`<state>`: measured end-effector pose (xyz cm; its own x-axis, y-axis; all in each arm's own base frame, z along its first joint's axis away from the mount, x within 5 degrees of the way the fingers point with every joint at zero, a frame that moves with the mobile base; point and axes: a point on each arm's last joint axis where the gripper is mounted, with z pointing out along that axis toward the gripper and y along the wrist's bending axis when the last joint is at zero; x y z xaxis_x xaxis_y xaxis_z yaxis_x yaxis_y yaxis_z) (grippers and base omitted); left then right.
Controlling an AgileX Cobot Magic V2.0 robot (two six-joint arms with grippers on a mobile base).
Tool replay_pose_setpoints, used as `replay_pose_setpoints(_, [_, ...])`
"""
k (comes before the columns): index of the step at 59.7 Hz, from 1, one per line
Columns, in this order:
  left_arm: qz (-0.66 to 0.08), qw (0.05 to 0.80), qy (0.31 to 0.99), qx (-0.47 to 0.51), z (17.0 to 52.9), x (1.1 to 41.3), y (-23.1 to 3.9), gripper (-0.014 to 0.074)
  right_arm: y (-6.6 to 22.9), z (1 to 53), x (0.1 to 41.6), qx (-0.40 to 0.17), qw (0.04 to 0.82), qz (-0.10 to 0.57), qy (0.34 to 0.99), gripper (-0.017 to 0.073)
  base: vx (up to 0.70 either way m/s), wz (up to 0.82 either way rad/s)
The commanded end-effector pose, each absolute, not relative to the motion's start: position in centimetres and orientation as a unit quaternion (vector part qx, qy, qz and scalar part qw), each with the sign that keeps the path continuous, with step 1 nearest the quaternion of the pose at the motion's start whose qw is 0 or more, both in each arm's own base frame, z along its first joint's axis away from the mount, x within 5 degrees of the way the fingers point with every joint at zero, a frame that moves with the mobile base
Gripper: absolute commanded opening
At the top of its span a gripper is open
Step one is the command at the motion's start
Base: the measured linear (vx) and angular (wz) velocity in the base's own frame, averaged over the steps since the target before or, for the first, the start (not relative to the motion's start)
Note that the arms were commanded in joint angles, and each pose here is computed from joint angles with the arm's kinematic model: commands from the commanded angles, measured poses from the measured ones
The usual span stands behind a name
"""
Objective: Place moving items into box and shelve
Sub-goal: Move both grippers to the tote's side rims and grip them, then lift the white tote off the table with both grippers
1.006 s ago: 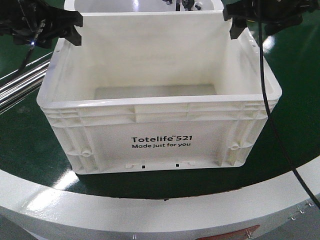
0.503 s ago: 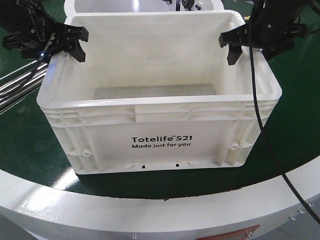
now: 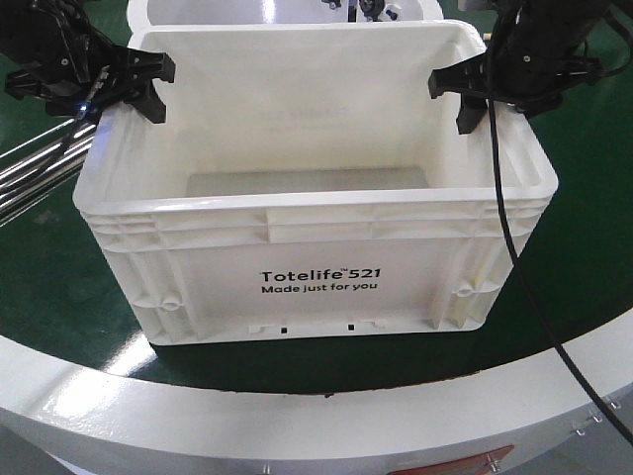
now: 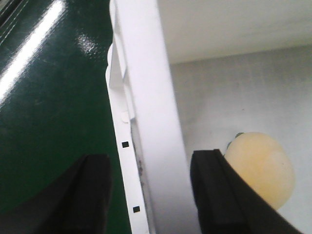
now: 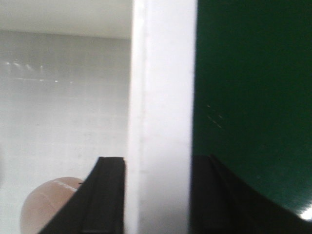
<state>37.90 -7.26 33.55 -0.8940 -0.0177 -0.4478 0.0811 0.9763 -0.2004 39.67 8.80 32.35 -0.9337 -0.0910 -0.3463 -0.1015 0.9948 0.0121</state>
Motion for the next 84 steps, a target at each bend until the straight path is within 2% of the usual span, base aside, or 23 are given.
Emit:
replay_pose_setpoints(1, [-0.121, 0.284, 0.951, 0.015, 36.4, 37.2, -7.4, 0.0357, 7.9, 35.3, 38.3, -0.047, 0.2, 0.0, 0.979, 0.0199, 0.0, 0.0])
replay_pose_setpoints(13, [-0.109, 0.286, 0.952, 0.028, 36.4, 37.2, -7.3, 0.008, 7.9, 35.3, 38.3, -0.05, 0.2, -0.001, 0.978, -0.0015, 0.0, 0.0])
replay_pose_setpoints(17, [-0.106, 0.291, 0.95, 0.038, 36.4, 37.3, -7.3, -0.0008, 7.9, 35.3, 38.3, -0.05, 0.2, -0.001, 0.978, -0.0011, 0.0, 0.0])
replay_pose_setpoints(51, [-0.123, 0.29, 0.948, 0.04, 36.5, 37.3, -7.6, -0.0007, 7.8, 36.2, 37.8, -0.05, 0.212, -0.001, 0.976, -0.0008, 0.0, 0.0])
replay_pose_setpoints(84, [-0.107, 0.302, 0.946, 0.046, 37.3, 36.8, -7.2, -0.0003, 7.1, 39.2, 35.9, -0.049, 0.252, -0.009, 0.966, -0.0008, 0.0, 0.0])
